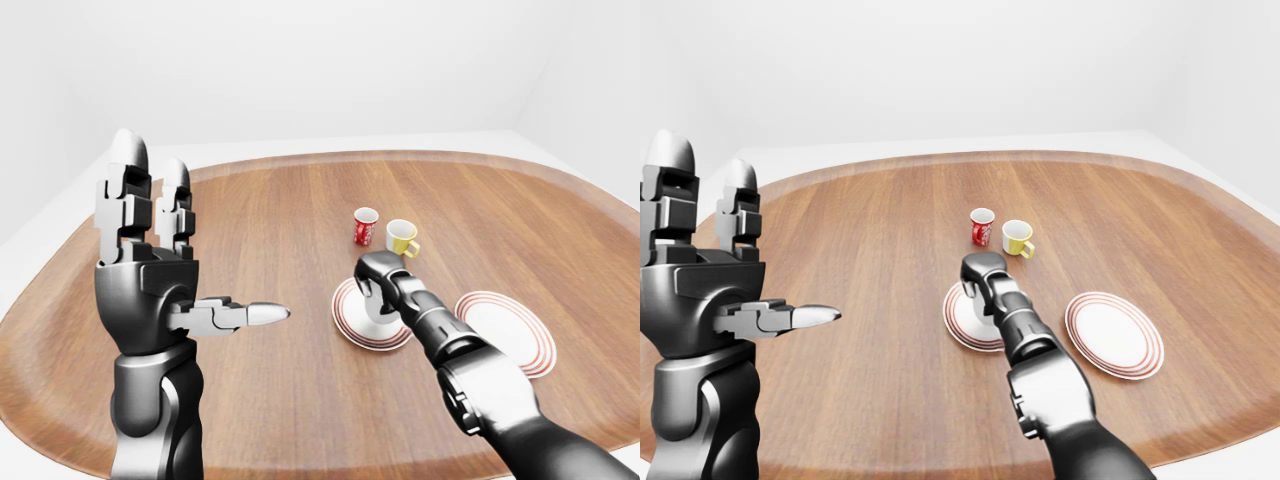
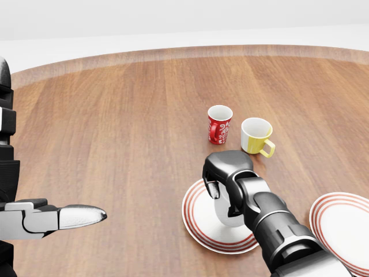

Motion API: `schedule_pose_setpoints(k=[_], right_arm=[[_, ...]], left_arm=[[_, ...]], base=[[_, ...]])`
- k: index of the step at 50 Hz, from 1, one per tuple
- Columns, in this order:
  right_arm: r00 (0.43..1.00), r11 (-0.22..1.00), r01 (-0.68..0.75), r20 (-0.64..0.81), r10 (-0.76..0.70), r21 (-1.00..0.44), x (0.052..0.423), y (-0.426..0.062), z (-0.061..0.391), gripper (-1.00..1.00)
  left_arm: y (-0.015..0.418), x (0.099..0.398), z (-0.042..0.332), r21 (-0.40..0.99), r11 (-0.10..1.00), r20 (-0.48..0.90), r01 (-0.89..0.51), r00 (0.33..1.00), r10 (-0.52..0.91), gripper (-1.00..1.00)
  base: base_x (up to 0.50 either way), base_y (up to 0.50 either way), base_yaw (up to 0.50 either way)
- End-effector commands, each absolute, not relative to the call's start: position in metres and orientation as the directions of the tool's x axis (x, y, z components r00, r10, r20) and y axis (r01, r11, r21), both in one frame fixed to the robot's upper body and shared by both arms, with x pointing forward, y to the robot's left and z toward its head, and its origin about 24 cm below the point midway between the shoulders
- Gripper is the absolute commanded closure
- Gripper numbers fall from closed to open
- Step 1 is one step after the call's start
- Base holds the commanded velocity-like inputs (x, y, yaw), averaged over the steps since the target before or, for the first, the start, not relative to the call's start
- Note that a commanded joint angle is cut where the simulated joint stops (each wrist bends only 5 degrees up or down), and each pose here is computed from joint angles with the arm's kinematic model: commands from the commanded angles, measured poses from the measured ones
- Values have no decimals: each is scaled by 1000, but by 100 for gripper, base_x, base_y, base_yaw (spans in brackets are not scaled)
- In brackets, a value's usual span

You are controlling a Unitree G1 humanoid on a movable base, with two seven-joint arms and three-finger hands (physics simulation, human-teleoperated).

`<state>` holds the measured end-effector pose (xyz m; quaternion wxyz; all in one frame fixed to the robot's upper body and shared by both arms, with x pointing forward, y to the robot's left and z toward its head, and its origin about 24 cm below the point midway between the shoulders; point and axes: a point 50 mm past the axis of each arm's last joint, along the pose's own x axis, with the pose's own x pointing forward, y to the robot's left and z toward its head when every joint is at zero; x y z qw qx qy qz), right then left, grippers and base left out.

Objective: Put the white mug on the left plate.

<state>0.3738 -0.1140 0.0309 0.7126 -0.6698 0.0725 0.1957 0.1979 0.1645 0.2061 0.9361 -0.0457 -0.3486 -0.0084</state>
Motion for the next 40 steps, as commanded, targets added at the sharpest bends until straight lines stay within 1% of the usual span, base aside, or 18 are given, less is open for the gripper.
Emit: schedule_pose_setpoints(k=[1, 40], right_arm=[[923, -5, -342, -337, 183, -940, 375, -115, 34, 100], [925, -22, -333, -332, 184, -943, 375, -115, 33, 100]], left_arm=[[164, 198, 206, -80, 996, 652, 47, 758, 16, -95], [164, 197, 207, -80, 996, 659, 49, 752, 16, -95]], base=[[0, 0, 0], [0, 0, 0]])
